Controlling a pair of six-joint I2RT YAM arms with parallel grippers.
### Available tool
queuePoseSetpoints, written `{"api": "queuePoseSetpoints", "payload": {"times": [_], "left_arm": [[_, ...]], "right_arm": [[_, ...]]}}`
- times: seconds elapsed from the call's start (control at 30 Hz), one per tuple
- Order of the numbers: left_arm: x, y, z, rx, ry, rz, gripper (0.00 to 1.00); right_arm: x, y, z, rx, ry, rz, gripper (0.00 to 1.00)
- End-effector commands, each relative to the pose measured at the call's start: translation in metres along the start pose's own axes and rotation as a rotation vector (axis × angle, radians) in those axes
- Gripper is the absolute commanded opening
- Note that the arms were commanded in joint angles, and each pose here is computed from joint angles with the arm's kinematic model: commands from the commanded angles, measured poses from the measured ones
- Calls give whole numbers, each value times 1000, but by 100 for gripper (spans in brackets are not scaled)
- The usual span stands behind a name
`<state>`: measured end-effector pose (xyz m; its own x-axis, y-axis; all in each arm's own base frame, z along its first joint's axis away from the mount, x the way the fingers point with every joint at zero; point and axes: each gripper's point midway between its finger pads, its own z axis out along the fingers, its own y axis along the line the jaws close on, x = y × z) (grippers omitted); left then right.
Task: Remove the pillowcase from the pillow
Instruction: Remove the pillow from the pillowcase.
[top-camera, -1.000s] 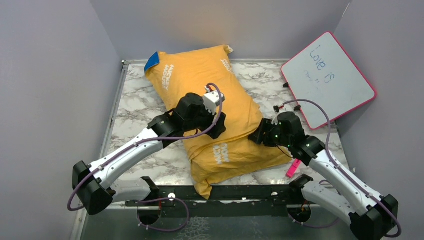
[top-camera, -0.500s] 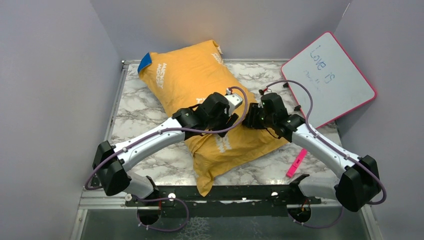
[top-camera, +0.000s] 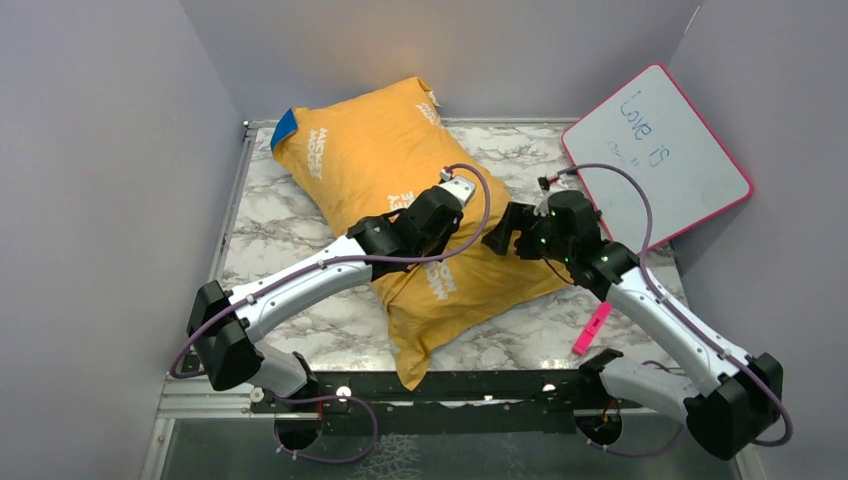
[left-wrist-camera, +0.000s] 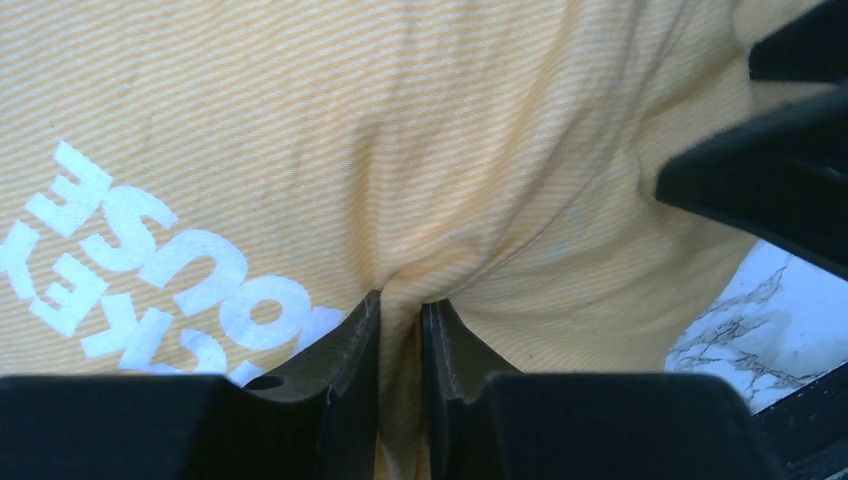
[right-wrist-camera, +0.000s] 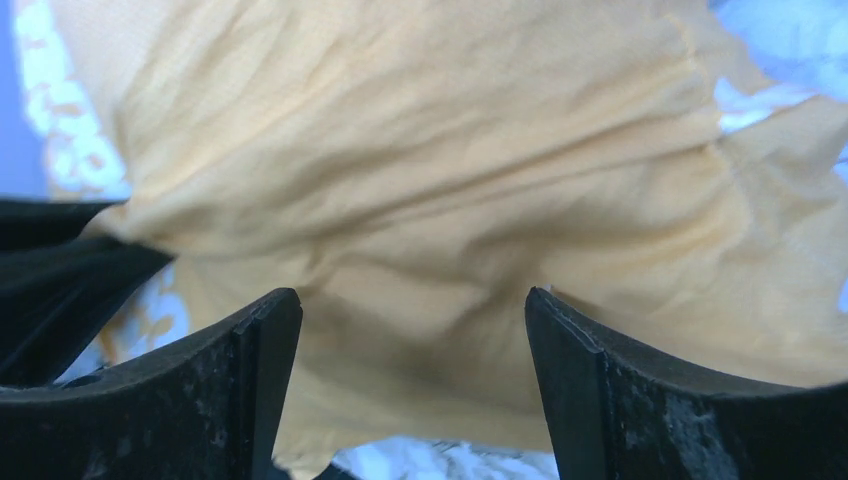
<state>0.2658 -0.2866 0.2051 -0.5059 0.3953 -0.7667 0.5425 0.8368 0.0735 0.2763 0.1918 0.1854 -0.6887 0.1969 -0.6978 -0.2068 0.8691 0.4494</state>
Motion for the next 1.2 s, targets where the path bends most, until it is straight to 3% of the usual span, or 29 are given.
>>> {"api": "queuePoseSetpoints", "payload": {"times": [0.0, 0.07, 0.1, 0.17, 0.27, 0.37, 0.53, 0.7, 0.77, 0.97, 1.17], "left_arm": [[-12, 20, -8, -74, -29, -39, 23], [-10, 16, -6, -51, -19, -31, 19], [-9, 15, -6, -45, -16, -27, 22], [-8, 14, -6, -38, -13, -24, 49], [-7, 16, -7, -41, -15, -18, 50], [-7, 26, -12, -91, -30, -20, 38], [-16, 35, -26, -117, -77, -38, 37], [-24, 26, -34, -41, -119, -30, 35], [-20, 27, -30, -51, -103, -13, 31], [-11, 26, -18, -62, -62, 9, 3], [-26, 36, -20, -101, -102, -33, 0]], "right_arm": [[26, 28, -17, -191, 65, 121, 88], [37, 37, -20, -263, 101, 139, 88], [42, 40, -20, -284, 121, 145, 88], [48, 44, -22, -314, 147, 149, 88], [50, 45, -21, -318, 161, 158, 89], [47, 48, -21, -329, 167, 152, 89], [45, 52, -22, -337, 178, 148, 89], [46, 49, -21, -323, 178, 155, 89], [45, 50, -22, -325, 175, 157, 89], [37, 58, -30, -353, 159, 151, 89], [21, 76, -42, -418, 151, 148, 89]]}}
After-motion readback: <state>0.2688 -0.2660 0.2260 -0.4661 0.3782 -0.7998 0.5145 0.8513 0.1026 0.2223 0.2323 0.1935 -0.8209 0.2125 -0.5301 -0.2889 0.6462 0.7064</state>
